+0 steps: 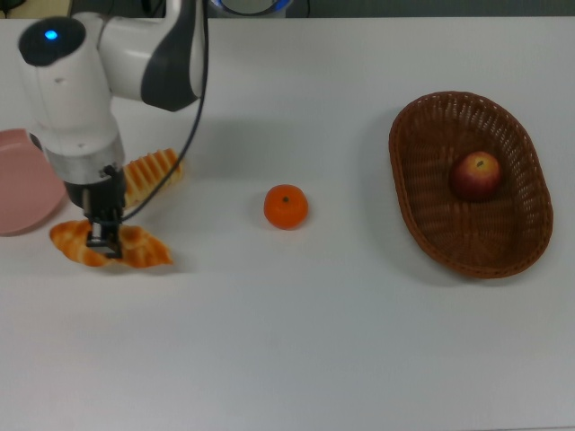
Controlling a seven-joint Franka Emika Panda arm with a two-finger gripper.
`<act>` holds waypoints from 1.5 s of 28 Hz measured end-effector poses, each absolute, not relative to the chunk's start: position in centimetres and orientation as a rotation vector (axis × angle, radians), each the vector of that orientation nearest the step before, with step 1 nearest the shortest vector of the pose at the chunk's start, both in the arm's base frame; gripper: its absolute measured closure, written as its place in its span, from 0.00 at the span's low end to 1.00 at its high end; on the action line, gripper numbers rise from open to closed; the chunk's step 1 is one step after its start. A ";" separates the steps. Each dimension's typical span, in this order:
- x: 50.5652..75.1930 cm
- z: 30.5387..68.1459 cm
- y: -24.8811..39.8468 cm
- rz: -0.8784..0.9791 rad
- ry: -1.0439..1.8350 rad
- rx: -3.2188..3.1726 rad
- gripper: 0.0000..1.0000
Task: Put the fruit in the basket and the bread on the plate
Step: 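Carry the braided roll onto the pink plate and release it, then move the open gripper over the orange mandarin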
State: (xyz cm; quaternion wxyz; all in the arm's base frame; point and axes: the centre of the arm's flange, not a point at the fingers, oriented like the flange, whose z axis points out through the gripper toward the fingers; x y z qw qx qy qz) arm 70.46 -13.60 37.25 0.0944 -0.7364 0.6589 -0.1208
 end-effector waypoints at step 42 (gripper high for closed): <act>61.9 38.0 -30.5 -0.047 1.662 -2.453 0.02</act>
